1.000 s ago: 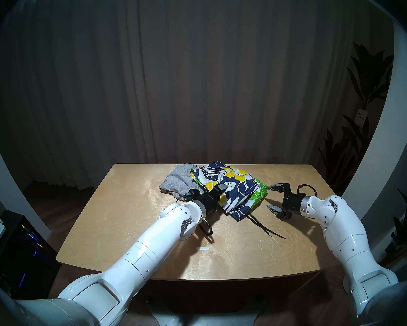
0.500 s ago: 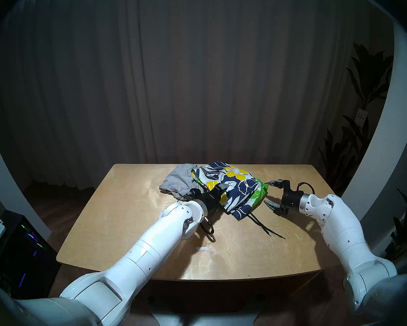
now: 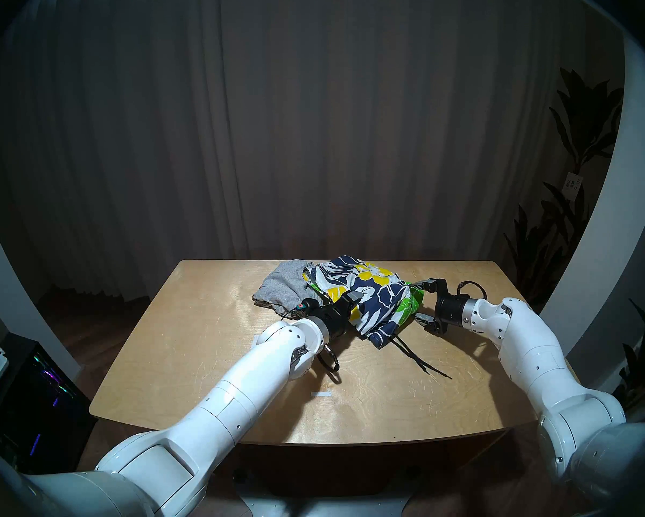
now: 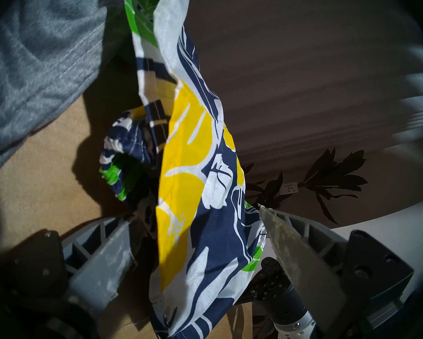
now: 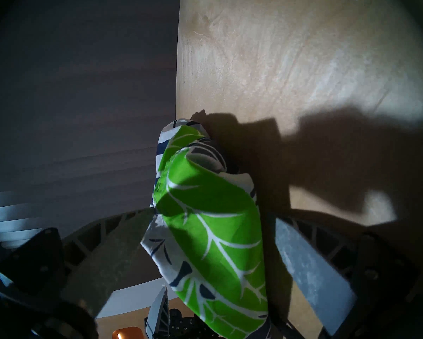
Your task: Fold pants twice and stack them
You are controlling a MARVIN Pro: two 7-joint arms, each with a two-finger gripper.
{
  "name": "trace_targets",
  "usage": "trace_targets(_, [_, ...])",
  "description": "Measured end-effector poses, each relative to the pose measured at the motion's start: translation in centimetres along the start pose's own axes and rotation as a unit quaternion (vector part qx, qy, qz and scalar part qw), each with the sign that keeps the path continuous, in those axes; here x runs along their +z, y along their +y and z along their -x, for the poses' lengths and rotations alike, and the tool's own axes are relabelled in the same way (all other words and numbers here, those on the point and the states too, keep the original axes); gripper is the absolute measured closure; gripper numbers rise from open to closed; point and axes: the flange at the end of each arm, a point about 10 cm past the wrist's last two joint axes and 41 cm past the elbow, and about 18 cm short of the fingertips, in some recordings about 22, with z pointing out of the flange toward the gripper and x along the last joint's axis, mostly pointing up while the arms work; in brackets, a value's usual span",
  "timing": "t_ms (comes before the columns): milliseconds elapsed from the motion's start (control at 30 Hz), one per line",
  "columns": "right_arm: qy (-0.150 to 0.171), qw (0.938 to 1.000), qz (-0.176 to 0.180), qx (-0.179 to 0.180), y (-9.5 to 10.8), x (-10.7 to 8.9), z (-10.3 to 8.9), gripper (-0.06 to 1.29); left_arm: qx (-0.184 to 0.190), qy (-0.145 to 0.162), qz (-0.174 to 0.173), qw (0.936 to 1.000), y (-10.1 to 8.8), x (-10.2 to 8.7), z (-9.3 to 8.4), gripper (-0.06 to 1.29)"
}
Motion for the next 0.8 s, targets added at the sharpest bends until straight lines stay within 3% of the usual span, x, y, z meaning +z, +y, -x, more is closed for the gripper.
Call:
trace_targets(433, [-0.018,0.9971,-0.050,0.054,0.9,-0.4,-0.8,0.05,-0.021,0.022,0.073,0.9969,-1.3,-0.9,0.0,0.03])
trace_targets(633, [-0.024,0.9977,-0.045,0.044,0.6,0.2,-0.7,0.05,-0.014,0.022,0.071,0.9971,-1.2,-0.5,0.0,0.03])
trace_targets(800, [-0.032,0.9985,-0.033,0.029,0.0,1.2,-0.4,0.05,-0.002,0.017,0.049,0.9987,-0.8,0.2,-0.1,0.03])
